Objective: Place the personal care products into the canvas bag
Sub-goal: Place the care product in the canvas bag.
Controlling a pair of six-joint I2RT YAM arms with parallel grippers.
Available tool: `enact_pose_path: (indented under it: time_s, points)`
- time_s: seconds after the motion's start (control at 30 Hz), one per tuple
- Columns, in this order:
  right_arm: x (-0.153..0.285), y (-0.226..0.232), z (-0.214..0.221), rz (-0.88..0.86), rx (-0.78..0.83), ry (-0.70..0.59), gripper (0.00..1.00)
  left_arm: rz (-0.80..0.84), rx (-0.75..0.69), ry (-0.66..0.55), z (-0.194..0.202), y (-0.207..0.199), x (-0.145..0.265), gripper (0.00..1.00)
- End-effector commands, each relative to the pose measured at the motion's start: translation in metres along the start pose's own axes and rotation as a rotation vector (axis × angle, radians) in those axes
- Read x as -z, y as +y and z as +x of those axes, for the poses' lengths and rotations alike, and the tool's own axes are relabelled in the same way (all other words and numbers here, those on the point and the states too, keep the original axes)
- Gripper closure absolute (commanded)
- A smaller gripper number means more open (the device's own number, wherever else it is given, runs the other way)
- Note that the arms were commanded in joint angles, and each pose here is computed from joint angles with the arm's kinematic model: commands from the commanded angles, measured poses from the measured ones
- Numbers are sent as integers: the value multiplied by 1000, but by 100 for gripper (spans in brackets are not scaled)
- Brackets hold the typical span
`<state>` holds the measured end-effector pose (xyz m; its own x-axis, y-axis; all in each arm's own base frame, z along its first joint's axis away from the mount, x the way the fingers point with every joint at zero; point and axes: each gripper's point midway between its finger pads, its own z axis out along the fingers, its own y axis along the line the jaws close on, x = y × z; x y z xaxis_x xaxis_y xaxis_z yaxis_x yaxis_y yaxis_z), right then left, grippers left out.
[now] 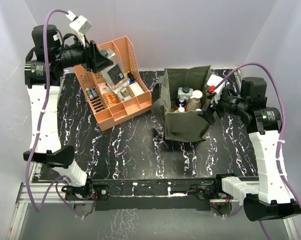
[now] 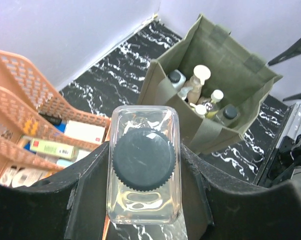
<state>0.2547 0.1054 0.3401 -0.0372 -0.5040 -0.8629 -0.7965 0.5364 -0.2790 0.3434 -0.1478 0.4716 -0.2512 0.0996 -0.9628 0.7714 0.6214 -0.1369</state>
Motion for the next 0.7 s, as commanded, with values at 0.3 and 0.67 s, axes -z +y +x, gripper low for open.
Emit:
enact_pose_path:
  time_s: [0.3,0.67]
  points:
    - [-19,7,1,-106,22,-58,22,148,-281,-200,-77,-84,-68,100]
    - [-15,22,2,-165,47,-55,22,339,-301,-285,-92,-148,-106,100]
